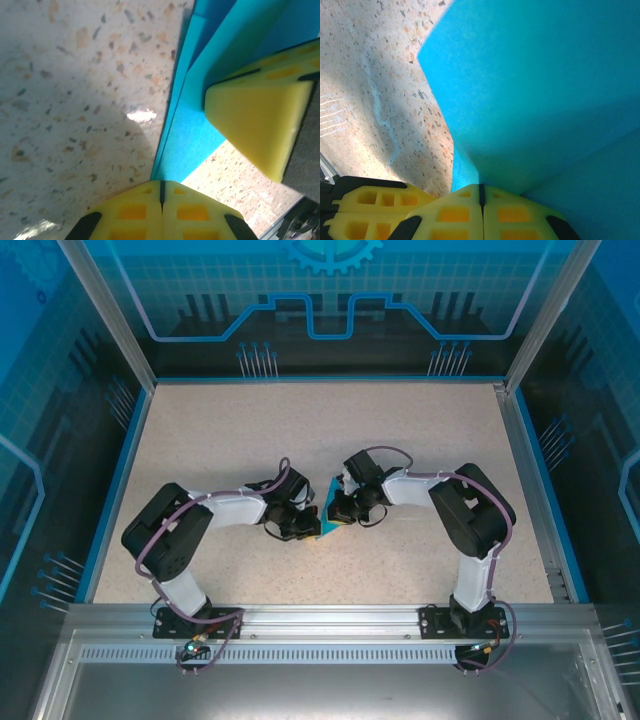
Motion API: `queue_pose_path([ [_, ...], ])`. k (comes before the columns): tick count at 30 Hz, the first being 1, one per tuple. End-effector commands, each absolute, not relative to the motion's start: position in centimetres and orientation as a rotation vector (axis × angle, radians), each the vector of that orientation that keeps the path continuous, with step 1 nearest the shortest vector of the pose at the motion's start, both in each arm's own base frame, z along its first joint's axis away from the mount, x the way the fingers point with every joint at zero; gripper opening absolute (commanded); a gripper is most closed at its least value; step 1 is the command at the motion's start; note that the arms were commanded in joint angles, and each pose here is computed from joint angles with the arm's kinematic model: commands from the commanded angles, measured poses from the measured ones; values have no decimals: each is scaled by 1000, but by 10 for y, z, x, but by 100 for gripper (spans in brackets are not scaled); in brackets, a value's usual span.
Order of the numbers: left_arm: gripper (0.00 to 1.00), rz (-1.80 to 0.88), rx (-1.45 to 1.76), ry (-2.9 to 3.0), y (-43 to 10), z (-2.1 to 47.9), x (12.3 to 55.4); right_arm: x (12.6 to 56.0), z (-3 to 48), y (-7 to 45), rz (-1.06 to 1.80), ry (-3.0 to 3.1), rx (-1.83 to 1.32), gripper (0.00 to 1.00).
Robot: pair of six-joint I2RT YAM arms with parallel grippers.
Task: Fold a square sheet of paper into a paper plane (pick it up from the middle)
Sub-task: Fourth fold the wing at the center of the table.
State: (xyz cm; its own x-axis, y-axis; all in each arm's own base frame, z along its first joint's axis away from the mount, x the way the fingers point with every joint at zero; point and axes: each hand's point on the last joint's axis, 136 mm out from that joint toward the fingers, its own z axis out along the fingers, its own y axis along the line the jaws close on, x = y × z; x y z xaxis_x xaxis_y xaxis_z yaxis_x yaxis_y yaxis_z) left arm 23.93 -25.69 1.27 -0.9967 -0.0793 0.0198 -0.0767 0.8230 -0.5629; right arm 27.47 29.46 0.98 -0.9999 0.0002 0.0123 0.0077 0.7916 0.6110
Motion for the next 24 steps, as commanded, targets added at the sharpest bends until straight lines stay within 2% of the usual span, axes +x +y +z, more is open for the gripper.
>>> queue_pose_path([
  [1, 2, -767, -164, 3169, -228, -3, 199, 263, -29, 264, -762, -2966, -125, 6],
  [11, 3, -1131, -182, 2817, -274, 51, 253, 264, -28, 267, -793, -2961, -123, 6],
  [16, 3, -1121, -199, 2822, -281, 42, 264, 264, -28, 268, -798, -2958, -124, 6],
  [24, 2, -1009, -236, 2908, -270, 14, 258, 266, -22, 274, -862, -2952, -108, 6],
])
